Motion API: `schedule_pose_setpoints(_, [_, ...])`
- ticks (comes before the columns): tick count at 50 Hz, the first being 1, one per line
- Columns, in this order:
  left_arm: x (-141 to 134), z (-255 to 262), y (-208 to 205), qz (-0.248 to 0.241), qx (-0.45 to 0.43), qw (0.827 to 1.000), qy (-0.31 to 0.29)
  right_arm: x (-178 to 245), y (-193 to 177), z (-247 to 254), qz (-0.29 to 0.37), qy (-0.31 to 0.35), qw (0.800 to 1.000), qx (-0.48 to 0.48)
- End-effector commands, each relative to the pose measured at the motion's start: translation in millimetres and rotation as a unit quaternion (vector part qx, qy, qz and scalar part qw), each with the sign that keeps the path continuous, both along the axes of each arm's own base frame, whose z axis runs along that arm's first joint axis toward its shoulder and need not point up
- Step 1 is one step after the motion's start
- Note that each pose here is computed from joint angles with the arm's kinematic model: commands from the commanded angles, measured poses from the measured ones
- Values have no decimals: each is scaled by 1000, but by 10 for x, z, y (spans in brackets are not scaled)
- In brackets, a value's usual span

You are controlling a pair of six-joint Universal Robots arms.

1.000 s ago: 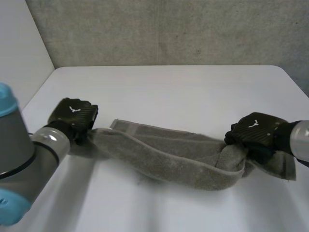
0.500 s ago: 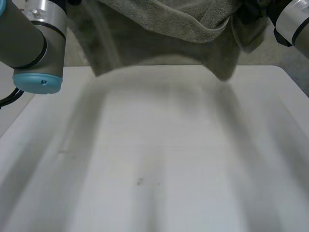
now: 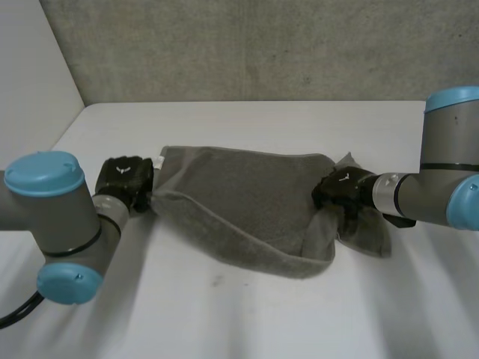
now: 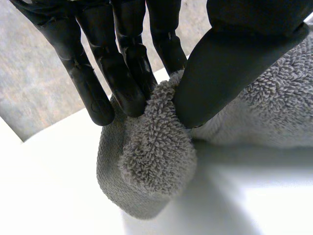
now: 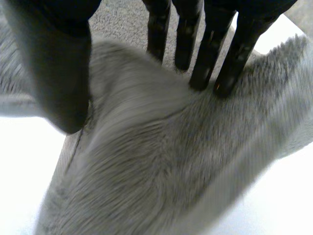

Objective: Fold the towel.

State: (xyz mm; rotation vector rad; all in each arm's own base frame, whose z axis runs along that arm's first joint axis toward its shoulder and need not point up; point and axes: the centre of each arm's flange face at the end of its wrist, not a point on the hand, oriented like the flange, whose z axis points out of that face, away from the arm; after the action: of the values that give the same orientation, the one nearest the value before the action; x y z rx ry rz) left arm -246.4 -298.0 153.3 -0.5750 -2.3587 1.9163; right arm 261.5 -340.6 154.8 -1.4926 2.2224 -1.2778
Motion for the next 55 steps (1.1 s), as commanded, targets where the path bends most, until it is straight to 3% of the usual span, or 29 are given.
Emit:
schedule_pose_setpoints(1, [44, 75, 128, -1, 1, 1000, 0, -68, 20, 230, -42, -50, 997, -28])
schedule_pose_setpoints(7, [80, 146, 198, -1, -5, 1000, 3, -148, 304, 377, -65, -92, 993, -39])
schedule_pose_setpoints(15, [115, 192, 233, 3, -10, 1000, 6, -527, 555, 417, -103, -90, 989, -63])
schedule_pose_setpoints(27, [120, 167, 246, 3, -7, 1000, 5, -736, 776, 122, -94, -63, 992, -53])
schedule_pose_setpoints(38, [115, 154, 261, 1, -6, 1000, 5, -731, 582, -235, -99, -68, 990, -79])
schedule_pose_setpoints(55, [118, 146, 255, 2, -12, 1000, 7, -697, 340, -383, -108, -72, 988, -80])
